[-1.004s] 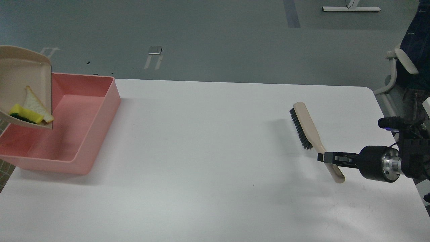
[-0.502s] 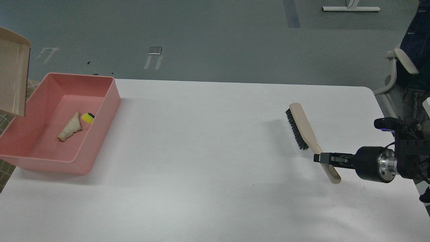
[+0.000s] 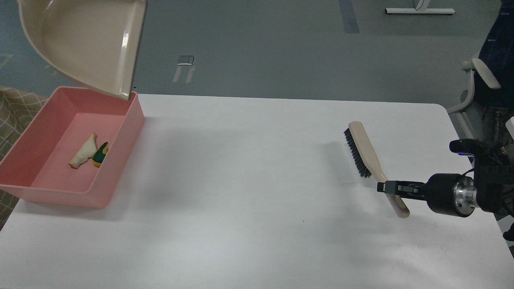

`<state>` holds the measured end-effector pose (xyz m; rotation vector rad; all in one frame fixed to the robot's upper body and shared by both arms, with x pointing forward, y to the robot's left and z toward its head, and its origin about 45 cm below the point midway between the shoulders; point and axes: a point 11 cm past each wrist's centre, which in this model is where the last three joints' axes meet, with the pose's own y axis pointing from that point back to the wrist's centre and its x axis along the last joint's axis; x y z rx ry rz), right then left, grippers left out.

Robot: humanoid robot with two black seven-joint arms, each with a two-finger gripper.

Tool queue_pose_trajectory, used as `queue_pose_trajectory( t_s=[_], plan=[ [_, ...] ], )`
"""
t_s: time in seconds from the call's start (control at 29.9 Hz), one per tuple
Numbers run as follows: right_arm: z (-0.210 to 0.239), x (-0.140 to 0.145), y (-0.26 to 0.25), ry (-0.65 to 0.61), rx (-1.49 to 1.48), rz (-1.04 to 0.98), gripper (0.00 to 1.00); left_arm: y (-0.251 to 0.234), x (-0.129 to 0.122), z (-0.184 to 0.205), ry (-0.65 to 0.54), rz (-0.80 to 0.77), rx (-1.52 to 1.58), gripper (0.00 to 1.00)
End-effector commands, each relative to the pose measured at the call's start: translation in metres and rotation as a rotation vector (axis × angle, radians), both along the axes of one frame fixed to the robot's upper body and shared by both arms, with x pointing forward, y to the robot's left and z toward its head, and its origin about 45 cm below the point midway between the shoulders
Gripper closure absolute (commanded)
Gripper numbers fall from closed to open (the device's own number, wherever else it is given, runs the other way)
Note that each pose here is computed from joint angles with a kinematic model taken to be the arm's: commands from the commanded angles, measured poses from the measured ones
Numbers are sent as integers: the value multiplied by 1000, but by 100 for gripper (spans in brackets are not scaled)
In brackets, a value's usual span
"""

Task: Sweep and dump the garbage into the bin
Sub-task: 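Lower the dustpan with the left gripper back onto the table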

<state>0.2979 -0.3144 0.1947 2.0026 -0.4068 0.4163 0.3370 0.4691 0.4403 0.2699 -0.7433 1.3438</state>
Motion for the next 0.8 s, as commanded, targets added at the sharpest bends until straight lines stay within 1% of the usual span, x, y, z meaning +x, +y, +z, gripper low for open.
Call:
queue_pose_trajectory(
  t_s=[0.0,0.03,0.1,0.17,0.2,0.23,0.37,0.5,0.57,0.64,0.77],
  plan=[
    [0,0,-3,1,-4,-5,98,-46,25,-40,97,-73,-160,100],
    [0,0,-4,1,-7,-8,98,-62,31,-60,135,-96,-193,100],
    [0,0,-5,1,-3,-8,98,-76,34,-79,166,-111,-216,100],
    [0,1,-8,-1,0,-11,98,-97,37,-111,203,-105,-224,100],
    [0,1,-9,-1,-2,-14,98,-103,37,-119,211,-102,-224,100],
    [0,1,-10,-1,-3,-17,98,-115,38,-135,229,-101,-228,100],
    [-1,1,-11,3,-6,-21,98,-141,38,-164,245,-84,-246,100],
    [-2,1,-11,4,-4,-21,98,-167,37,-205,265,-7,-257,100],
    [-2,0,-11,6,-5,-21,98,-174,36,-215,270,17,-261,100],
    [-3,0,-11,7,-5,-19,98,-192,30,-232,291,18,-260,100],
    [-4,-1,-11,10,-4,-21,98,-205,20,-253,321,34,-256,100]
  ],
)
